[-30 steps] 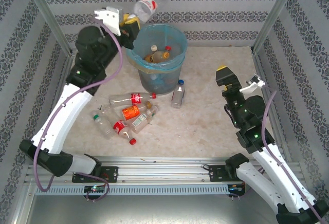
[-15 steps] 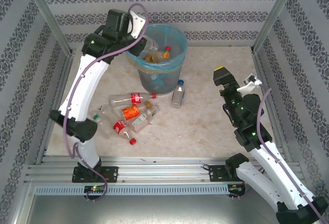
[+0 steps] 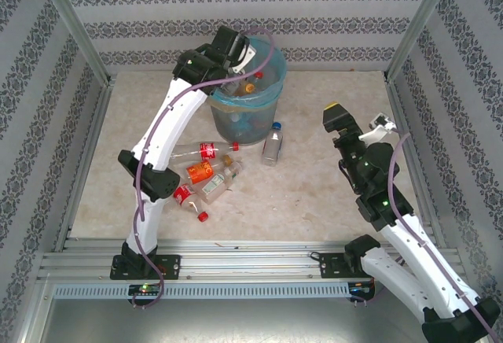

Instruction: Put the plastic bottles in the bin

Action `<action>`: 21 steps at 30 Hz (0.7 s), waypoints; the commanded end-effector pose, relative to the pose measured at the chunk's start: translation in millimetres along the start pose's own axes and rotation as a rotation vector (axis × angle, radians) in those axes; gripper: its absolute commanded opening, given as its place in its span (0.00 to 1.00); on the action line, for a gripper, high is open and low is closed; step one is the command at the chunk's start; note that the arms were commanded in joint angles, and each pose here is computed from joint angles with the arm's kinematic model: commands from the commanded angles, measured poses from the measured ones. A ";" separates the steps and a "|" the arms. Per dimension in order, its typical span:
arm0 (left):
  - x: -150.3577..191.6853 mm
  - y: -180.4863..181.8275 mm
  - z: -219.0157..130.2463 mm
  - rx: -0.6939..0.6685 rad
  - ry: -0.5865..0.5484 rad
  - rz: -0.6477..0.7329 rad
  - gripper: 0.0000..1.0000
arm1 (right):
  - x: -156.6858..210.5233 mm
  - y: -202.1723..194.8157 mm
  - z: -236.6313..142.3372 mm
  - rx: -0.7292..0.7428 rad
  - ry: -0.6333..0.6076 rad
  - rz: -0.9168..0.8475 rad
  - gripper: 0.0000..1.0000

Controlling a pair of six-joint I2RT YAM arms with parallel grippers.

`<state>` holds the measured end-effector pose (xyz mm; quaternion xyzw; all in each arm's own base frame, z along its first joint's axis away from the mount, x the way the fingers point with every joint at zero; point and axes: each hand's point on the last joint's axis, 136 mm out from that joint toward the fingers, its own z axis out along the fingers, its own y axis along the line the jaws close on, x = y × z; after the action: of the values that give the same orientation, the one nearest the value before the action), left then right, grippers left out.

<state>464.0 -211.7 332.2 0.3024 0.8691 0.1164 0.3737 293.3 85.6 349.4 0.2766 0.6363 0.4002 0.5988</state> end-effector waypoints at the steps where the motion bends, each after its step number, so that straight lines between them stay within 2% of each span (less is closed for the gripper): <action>1: 30.2 -19.0 21.0 0.053 0.141 0.088 0.00 | 7.1 -3.9 3.5 -0.001 0.025 0.001 0.98; 7: 37.0 -44.5 45.8 0.189 0.170 0.034 0.00 | 13.3 -9.2 9.3 0.007 0.053 0.023 0.98; 12: 49.8 -54.1 61.4 0.310 0.223 -0.093 0.00 | 14.7 -8.3 5.9 0.000 0.068 0.029 0.98; 21: 75.0 -61.7 89.7 0.345 0.328 -0.131 0.00 | 17.0 -15.6 1.3 0.010 0.066 0.054 0.98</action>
<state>488.1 -207.6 289.5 0.2612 0.9063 0.0207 0.3316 294.0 92.3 330.2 0.2766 0.6512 0.4156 0.5716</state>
